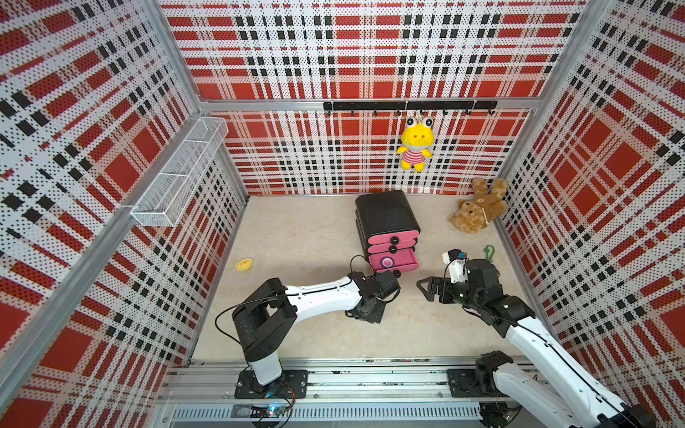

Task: Place the transparent tape into the drawer according to color
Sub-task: Pick up the tape from the center of the board, then place the tape in the drawer.

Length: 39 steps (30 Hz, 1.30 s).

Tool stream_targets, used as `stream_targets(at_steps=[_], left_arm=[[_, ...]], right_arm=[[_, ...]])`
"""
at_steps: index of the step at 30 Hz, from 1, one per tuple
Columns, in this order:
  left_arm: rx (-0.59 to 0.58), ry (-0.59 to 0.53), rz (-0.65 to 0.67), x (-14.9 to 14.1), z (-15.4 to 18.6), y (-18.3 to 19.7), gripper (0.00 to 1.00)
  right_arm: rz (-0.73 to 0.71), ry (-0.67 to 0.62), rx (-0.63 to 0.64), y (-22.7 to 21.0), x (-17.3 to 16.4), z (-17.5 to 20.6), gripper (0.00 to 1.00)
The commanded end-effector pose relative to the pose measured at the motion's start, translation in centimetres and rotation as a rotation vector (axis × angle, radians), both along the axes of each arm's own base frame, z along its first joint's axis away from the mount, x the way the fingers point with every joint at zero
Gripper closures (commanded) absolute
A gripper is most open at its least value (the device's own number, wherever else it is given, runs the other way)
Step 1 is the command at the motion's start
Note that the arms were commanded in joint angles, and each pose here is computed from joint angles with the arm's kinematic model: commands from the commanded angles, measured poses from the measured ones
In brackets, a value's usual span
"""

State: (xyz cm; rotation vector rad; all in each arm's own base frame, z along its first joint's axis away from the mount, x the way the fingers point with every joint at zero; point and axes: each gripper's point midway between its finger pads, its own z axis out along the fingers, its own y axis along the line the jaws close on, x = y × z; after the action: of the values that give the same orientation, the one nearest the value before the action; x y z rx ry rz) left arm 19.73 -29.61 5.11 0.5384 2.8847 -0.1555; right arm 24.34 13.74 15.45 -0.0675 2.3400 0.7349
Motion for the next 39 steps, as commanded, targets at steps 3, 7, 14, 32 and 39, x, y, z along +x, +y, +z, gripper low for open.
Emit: stream_targets(at_steps=[3, 7, 14, 32, 39], left_arm=[[-0.058, -0.103, 0.003, 2.4, 4.0, -1.9, 1.00], [-0.112, -0.172, 0.010, 4.4, 6.2, -4.0, 1.00], [-0.200, -0.265, 0.015, 7.6, 9.1, -6.9, 1.00], [-0.226, -0.392, 0.009, 13.0, 7.9, -11.0, 1.00], [-0.203, -0.415, 0.004, 13.9, 6.9, -11.1, 1.00]], right_arm=[[-0.118, -0.011, -0.041, -2.1, 0.4, -0.2, 0.00], [-0.162, -0.021, -0.045, -2.8, 0.5, -0.1, 0.00], [-0.206, -0.039, -0.050, -3.6, 0.7, 0.3, 0.00], [-0.256, -0.059, -0.041, -5.1, 0.8, 0.9, 0.00], [-0.258, -0.061, -0.037, -5.3, 0.9, 0.9, 0.00]])
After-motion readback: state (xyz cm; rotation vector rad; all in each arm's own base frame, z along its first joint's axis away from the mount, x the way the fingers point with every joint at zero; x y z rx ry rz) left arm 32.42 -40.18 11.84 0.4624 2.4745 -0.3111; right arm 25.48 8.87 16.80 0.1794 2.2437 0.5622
